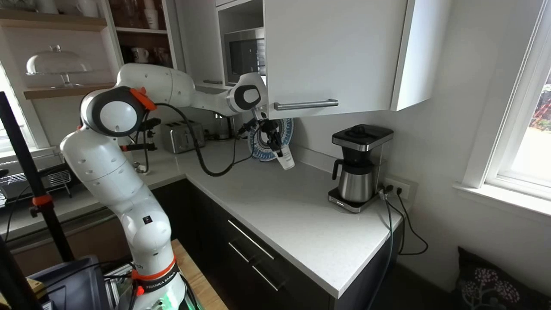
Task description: Pick up the paper cup and put it on the bottom shelf of the open cabinet
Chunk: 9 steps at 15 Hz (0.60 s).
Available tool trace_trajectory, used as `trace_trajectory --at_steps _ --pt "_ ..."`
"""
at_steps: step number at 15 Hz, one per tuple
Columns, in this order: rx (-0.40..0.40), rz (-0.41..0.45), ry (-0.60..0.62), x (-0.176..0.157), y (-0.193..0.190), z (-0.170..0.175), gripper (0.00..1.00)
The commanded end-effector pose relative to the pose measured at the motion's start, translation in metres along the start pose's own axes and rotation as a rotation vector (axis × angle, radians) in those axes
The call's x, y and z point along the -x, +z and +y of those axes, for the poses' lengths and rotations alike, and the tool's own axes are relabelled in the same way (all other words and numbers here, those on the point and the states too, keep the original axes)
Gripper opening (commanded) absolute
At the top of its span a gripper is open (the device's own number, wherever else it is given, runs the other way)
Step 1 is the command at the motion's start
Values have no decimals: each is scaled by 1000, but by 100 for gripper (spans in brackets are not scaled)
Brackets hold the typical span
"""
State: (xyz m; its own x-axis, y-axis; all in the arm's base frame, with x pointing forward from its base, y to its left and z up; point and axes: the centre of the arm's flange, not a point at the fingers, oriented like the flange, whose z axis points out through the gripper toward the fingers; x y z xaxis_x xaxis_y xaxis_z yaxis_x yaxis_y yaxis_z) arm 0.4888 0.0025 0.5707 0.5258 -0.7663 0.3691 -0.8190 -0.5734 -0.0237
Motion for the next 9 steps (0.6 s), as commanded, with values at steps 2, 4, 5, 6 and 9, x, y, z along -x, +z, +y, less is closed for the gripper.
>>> trace_trajectory --at_steps 2,4,5,6,9 --pt "-22 30 21 -11 -18 5 3" --pt "-25 36 30 -15 -21 7 3" --pt "-24 35 30 -15 -20 7 3" --pt "-23 35 29 -15 -20 7 3" --pt "-31 47 45 -18 -24 8 1"
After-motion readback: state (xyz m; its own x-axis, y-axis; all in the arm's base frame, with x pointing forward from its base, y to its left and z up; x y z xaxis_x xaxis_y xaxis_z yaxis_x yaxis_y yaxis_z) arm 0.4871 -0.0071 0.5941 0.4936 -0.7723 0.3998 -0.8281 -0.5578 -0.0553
